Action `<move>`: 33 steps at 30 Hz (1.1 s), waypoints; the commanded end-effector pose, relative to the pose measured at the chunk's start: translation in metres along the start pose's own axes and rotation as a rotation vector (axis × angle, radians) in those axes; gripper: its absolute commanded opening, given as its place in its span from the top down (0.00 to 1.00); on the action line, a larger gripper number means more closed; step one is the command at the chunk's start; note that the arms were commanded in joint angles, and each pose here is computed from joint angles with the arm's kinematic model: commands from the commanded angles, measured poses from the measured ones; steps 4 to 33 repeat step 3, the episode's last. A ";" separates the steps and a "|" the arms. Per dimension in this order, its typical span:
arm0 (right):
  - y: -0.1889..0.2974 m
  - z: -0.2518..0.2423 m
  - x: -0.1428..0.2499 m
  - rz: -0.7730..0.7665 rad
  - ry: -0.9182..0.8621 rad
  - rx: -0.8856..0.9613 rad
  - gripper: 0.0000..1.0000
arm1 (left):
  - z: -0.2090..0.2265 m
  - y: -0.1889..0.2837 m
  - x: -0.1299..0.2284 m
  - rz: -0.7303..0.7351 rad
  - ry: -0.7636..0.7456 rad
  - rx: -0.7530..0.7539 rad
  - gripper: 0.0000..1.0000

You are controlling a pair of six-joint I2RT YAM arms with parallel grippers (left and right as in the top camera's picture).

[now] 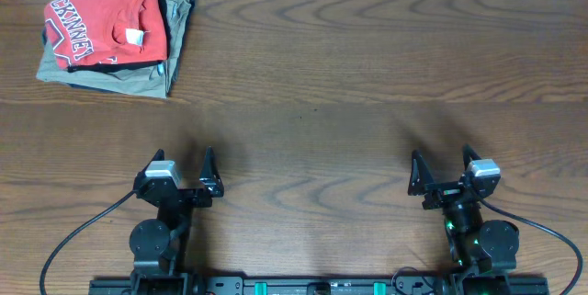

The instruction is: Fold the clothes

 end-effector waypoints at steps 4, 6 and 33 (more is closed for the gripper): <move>0.000 0.000 0.001 -0.001 0.015 0.001 0.01 | -0.002 -0.001 0.011 0.044 -0.004 0.020 0.02; 0.000 0.000 0.001 -0.001 0.015 0.001 0.01 | -0.002 -0.001 0.011 0.044 -0.004 0.020 0.02; 0.000 0.000 0.001 -0.001 0.015 0.001 0.01 | -0.002 -0.001 0.011 0.044 -0.004 0.020 0.02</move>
Point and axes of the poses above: each gripper's point midway between its finger pads, its own y axis back along the fingers, its own z axis along the line the jaws close on, x = y × z, the point moved 9 cm from there along y, back along the fingers, and after that the axes turned 15 degrees about -y, right-handed, at the moved point
